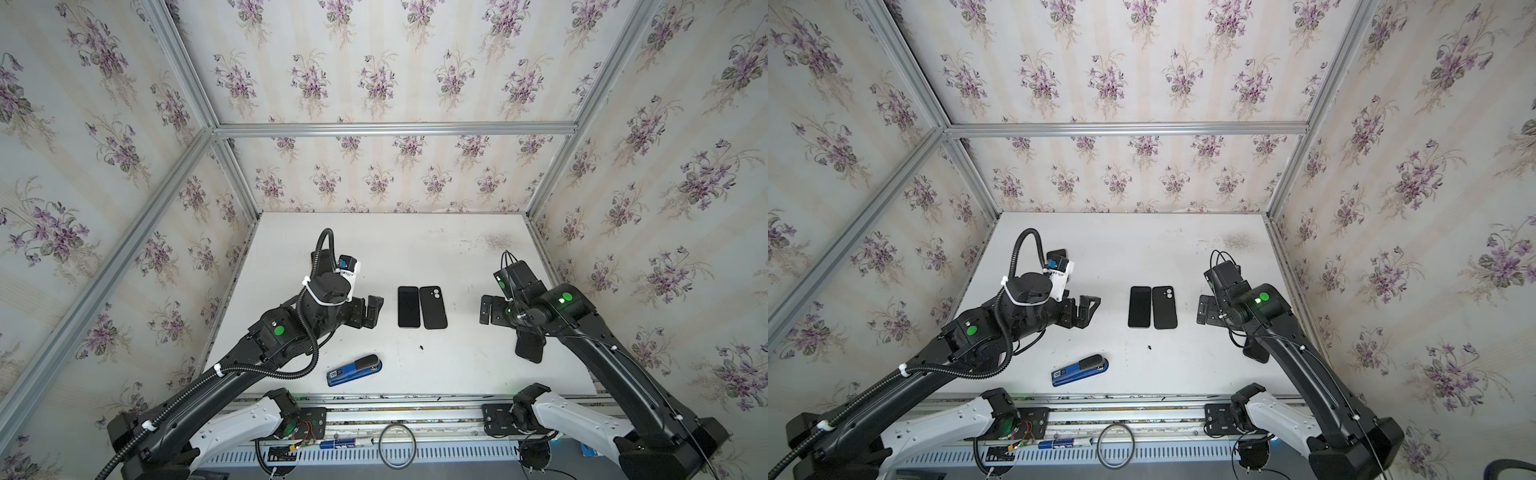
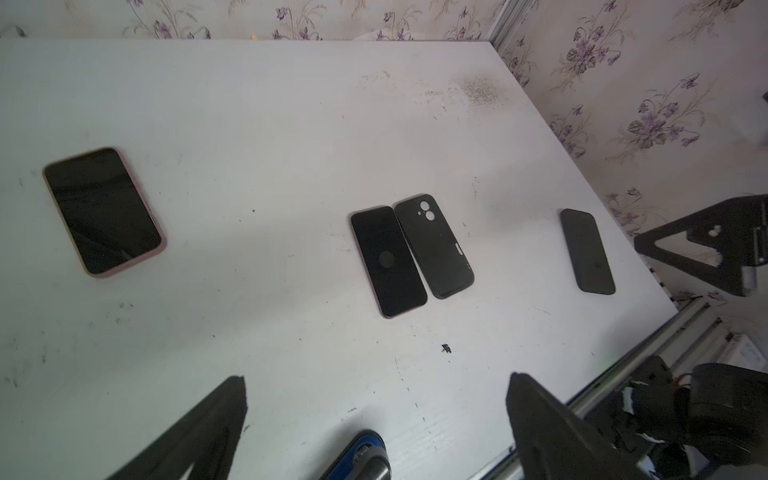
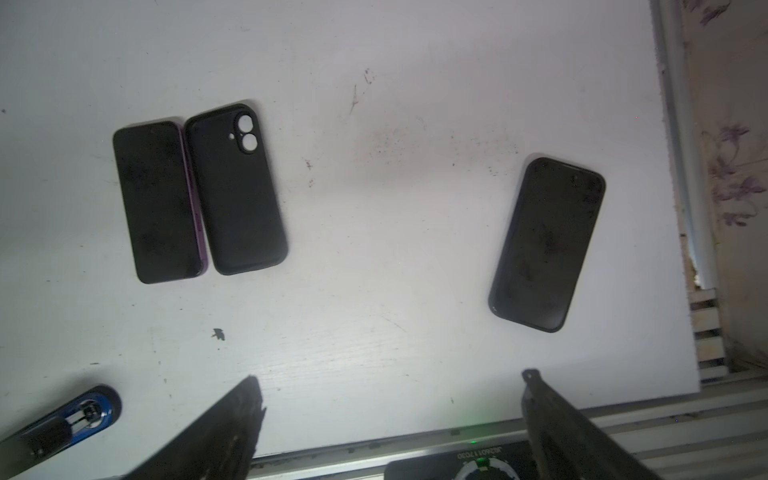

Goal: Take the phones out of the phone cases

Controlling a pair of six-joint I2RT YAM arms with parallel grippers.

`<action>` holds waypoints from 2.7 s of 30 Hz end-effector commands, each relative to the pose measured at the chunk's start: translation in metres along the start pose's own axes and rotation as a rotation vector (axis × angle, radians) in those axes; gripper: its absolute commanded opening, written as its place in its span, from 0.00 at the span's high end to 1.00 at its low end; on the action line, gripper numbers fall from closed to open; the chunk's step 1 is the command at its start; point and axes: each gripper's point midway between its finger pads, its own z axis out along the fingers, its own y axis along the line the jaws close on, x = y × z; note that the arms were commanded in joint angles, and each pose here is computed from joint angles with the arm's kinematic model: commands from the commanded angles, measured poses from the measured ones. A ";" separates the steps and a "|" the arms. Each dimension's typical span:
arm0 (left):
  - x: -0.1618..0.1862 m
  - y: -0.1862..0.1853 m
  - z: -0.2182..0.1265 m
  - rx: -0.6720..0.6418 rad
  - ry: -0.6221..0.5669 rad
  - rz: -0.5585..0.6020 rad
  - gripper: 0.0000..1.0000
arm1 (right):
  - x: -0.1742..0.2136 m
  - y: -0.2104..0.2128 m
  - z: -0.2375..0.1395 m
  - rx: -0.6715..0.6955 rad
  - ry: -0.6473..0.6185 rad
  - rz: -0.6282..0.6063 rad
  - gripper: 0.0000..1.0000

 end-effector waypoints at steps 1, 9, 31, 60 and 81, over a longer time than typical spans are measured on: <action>0.006 0.017 -0.010 -0.073 0.010 -0.098 0.00 | -0.006 -0.016 -0.004 0.110 0.004 -0.099 0.00; 0.025 0.064 -0.019 -0.261 0.115 -0.103 0.00 | -0.013 -0.026 0.010 0.146 0.061 -0.061 0.00; 0.027 0.056 0.018 -0.261 0.231 -0.029 0.00 | 0.039 -0.095 0.106 0.222 0.331 0.515 0.00; 0.017 0.046 0.044 -0.248 0.255 -0.008 0.00 | 0.056 -0.129 0.166 0.160 0.352 0.653 0.02; 0.012 0.042 0.044 -0.230 0.240 -0.025 0.00 | 0.053 -0.108 0.183 0.014 0.371 0.636 0.18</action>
